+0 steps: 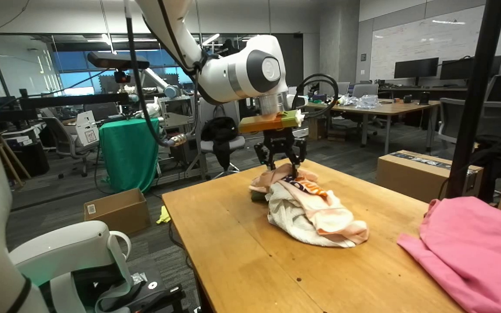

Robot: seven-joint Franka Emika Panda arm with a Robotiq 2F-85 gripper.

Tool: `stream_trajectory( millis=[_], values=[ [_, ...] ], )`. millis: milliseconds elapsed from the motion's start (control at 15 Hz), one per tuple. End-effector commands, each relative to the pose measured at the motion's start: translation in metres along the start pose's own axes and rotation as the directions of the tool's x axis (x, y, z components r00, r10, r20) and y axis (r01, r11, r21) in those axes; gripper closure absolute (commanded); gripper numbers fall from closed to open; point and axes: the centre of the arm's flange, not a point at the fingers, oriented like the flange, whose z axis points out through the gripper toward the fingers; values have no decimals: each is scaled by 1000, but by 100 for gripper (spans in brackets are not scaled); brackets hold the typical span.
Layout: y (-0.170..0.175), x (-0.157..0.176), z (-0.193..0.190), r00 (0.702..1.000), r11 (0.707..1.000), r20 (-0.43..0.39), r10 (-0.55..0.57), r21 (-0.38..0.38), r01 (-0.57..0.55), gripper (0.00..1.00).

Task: Spread the objects across the table

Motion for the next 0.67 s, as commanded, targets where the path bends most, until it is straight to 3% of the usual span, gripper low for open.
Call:
stream_trajectory(
  millis=[0,200,400,600],
  values=[
    [11,1,-9,999,1000,-38,17,-20,-18,69],
    [15,-2,-15,998,999,-54,28,-23,-29,93],
    [19,-4,-19,997,999,-70,32,-6,-32,100],
    [22,-8,-25,995,999,-84,51,1,-51,96]
  ],
)
